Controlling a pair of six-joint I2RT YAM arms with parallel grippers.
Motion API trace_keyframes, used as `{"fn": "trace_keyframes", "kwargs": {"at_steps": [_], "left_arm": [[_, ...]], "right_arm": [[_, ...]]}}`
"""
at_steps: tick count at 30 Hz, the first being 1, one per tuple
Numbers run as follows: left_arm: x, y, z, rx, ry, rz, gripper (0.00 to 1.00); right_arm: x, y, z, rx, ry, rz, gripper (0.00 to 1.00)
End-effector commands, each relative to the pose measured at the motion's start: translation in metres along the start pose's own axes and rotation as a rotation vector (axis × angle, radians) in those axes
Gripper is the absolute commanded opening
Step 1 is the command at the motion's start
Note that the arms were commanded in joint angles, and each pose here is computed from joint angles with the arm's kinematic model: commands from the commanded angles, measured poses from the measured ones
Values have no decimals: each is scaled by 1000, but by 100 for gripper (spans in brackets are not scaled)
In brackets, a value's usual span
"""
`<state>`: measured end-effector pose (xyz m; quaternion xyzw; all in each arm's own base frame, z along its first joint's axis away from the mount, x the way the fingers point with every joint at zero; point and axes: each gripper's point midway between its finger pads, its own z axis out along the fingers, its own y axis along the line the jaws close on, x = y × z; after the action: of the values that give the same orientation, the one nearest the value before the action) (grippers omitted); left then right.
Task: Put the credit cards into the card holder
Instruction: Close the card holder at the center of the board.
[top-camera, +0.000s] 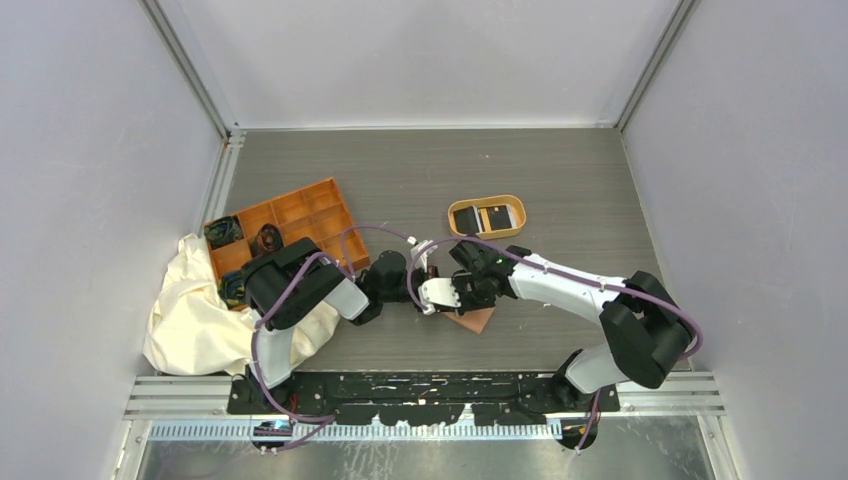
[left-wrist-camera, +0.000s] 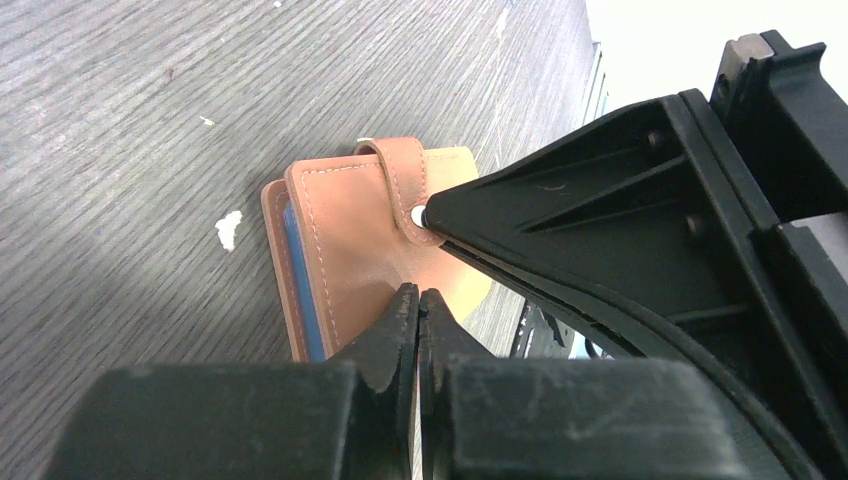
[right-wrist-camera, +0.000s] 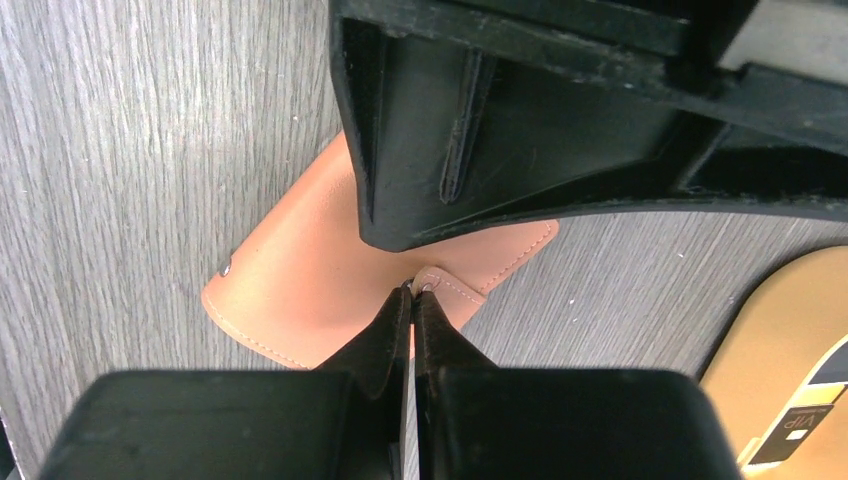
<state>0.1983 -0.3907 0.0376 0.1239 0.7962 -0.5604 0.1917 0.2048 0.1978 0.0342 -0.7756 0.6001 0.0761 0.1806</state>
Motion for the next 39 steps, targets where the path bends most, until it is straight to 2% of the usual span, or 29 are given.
{"fn": "trace_keyframes", "kwargs": {"at_steps": [1,13,26,39], "left_arm": [[-7,-7,-3,31,-24,17,0],[-11,-10,-7,38,-37,16,0],[-25,-24,-1,88,-70,-10,0],[-33,-22,8,86,-89,-37,0]], "right_arm": [[19,50,10,-171,59,-19,1],[33,67,11,-213,117,-54,2],[36,77,8,-256,125,-58,10],[29,74,7,-247,107,-28,23]]}}
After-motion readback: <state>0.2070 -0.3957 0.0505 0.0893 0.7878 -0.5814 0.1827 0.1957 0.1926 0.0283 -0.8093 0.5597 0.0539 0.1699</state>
